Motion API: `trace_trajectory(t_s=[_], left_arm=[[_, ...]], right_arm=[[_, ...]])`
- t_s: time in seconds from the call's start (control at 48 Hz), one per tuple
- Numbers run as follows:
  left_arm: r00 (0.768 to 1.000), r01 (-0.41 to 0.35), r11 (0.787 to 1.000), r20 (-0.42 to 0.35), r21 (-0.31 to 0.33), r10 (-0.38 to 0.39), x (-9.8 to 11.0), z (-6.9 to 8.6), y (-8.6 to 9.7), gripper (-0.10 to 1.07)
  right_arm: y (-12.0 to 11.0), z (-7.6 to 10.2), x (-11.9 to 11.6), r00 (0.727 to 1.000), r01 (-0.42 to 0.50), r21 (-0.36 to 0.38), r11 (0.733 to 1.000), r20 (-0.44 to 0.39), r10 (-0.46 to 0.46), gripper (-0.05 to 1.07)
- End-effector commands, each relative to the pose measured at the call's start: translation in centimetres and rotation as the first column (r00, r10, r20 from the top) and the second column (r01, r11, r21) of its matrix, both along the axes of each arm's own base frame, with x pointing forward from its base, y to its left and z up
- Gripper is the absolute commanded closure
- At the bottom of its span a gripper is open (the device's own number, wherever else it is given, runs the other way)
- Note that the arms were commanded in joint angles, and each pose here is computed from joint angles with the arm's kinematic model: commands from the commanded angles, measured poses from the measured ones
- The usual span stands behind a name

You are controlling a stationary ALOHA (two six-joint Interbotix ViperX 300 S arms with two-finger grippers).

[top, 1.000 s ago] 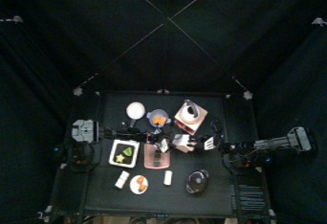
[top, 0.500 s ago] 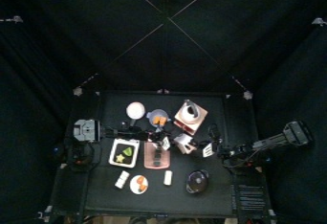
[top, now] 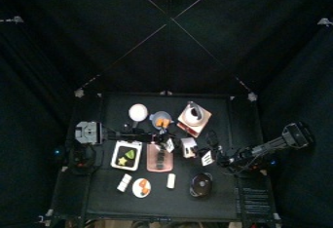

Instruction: Straighten knife sharpener vertically

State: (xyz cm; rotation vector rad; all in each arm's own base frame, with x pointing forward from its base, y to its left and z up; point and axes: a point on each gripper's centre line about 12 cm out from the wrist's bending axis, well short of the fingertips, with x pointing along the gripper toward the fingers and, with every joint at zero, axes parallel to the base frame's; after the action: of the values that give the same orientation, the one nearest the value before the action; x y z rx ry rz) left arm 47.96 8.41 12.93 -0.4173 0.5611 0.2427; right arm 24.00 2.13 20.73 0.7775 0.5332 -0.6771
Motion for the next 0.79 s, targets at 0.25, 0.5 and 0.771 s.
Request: trace_trajectory(t_s=[0.25, 0.5, 0.771], left_arm=[[0.997, 0.012, 1.0, 0.072, 0.014, -0.013, 1.2, 2.8, -0.3, 0.04], [0.997, 0.011, 1.0, 0.074, 0.013, -0.012, 1.0, 3.0, -0.4, 0.04], [0.997, 0.005, 1.0, 0.073, 0.015, -0.006, -1.1, 3.9, -0.3, 0.04]], right_arm=[[1.3, 1.7, 1.3, 0.999, -0.026, 0.014, 1.0, 0.042, 0.025, 0.71], [1.5, 1.9, 1.0, 1.0, -0.01, 0.009, 1.0, 0.026, 0.01, 0.71], [1.7, 2.7, -0.6, 1.0, 0.02, -0.004, 1.0, 0.013, -0.02, 0.71]])
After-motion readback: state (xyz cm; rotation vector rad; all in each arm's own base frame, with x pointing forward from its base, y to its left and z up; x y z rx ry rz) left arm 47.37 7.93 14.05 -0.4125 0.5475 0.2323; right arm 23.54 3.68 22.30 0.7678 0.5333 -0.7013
